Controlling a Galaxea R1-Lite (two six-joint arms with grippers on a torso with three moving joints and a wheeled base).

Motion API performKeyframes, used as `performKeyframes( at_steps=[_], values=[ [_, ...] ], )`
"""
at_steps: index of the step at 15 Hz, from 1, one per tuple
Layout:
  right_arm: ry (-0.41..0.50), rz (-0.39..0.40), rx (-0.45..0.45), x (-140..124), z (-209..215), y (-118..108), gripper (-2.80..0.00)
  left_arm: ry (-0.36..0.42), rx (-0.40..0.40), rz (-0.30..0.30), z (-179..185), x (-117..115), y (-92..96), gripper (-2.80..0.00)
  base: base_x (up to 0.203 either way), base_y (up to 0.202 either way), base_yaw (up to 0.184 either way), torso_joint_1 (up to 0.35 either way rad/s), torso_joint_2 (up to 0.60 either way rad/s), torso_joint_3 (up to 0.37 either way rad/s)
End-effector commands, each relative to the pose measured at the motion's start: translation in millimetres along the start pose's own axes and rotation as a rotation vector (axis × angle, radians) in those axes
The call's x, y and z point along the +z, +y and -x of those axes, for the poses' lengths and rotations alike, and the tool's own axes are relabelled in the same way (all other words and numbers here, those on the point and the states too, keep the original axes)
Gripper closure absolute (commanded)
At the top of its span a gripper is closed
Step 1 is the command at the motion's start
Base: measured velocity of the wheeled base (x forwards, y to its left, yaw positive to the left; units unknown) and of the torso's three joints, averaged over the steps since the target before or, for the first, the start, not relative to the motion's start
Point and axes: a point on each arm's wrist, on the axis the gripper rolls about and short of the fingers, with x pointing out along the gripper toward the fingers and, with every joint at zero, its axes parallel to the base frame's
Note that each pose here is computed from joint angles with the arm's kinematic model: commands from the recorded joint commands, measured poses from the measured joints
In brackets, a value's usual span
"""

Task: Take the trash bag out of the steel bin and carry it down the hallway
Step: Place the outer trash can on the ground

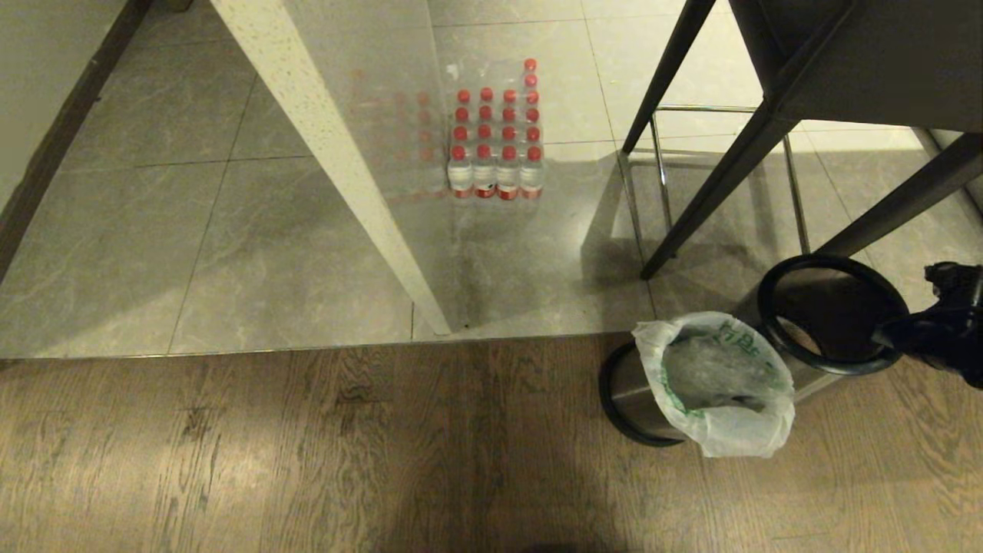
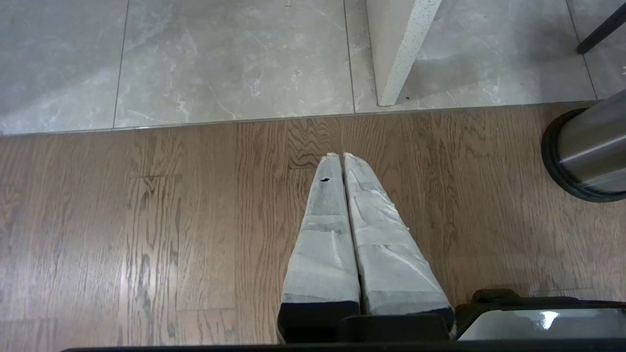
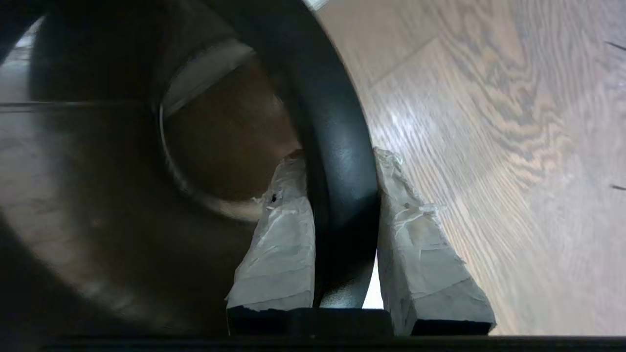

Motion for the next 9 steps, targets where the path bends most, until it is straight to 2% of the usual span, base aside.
performKeyframes(
  at_steps=[1, 3, 4, 7, 9],
  values=[
    [0.047, 0.0, -0.012, -23, -23, -7, 0.0, 0.002, 0.0, 0.001, 0, 0, 0.0, 0.0, 0.0, 0.0, 0.0, 0.0, 0.0, 0.0],
    [0.046, -0.014, -0.04, -22, -31, -20, 0.0, 0.002, 0.0, 0.001, 0, 0, 0.0, 0.0, 0.0, 0.0, 0.0, 0.0, 0.0, 0.0],
    [0.04, -0.015, -0.05, -20, -31, -25, -2.8, 0.001, 0.0, 0.001, 0, 0, 0.0, 0.0, 0.0, 0.0, 0.0, 0.0, 0.0, 0.0],
    [-0.006, 0.031, -0.058, -2, -13, -37, -2.8, 0.001, 0.0, 0.001, 0, 0, 0.0, 0.0, 0.0, 0.0, 0.0, 0.0, 0.0, 0.0],
    [-0.024, 0.095, -0.008, 12, 10, -45, -2.8, 0.001, 0.0, 0.001, 0, 0, 0.0, 0.0, 0.0, 0.0, 0.0, 0.0, 0.0, 0.0]
  ],
)
